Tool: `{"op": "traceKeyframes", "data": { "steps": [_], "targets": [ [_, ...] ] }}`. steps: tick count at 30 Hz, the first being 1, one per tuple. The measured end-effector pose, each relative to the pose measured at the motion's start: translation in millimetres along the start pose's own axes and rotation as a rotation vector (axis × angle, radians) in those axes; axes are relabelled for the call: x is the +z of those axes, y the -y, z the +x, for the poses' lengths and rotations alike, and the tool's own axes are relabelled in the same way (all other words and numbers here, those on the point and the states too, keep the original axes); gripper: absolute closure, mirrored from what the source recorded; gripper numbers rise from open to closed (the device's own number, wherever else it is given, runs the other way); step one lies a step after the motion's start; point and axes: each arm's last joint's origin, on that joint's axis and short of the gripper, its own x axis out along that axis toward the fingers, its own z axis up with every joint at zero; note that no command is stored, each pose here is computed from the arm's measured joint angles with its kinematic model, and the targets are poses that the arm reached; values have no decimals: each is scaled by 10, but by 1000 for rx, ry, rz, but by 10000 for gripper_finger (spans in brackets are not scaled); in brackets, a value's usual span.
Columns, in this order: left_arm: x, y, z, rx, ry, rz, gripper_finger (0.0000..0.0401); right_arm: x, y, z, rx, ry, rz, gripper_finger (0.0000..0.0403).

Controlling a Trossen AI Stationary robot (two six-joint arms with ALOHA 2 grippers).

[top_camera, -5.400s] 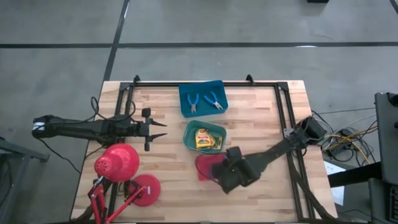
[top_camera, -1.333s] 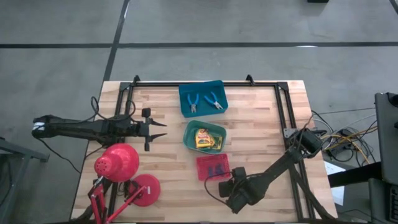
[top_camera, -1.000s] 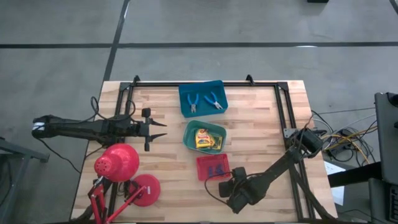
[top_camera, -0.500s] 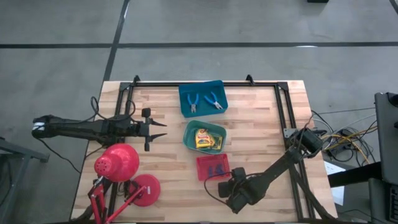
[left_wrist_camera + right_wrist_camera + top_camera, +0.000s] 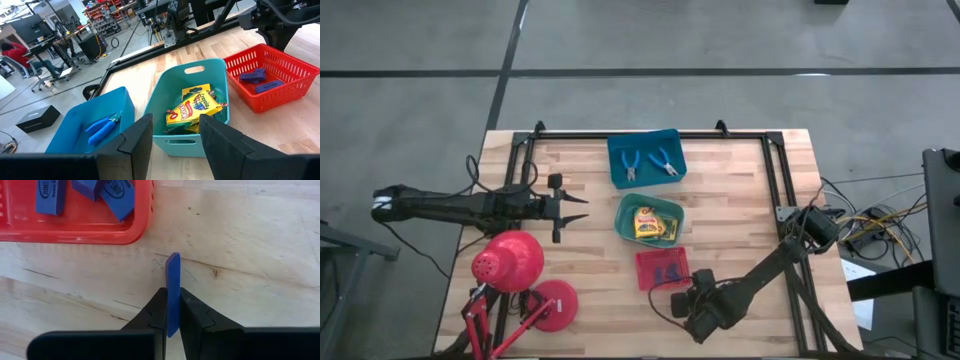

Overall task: Pick & Place School Supplies
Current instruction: Put the violet eraser in the red bin

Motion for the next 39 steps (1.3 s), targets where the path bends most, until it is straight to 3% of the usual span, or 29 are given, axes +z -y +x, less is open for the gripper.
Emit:
{"op": "traceKeyframes", "data": {
  "steps": [10,22,31,39],
  "targets": [
    [-1,0,1,1,0,0,233,147,3,-357,46,12,14,378],
    [0,-1,0,1,0,0,233,532,-159,-901,200,256,-10,378],
    [-1,-1,1,1,-1,0,233,766,-414,-908,228,276,-106,378],
    [-3,1,0,0,-2,0,233,841,-483,-674,150,234,-168,378]
  ]
}}
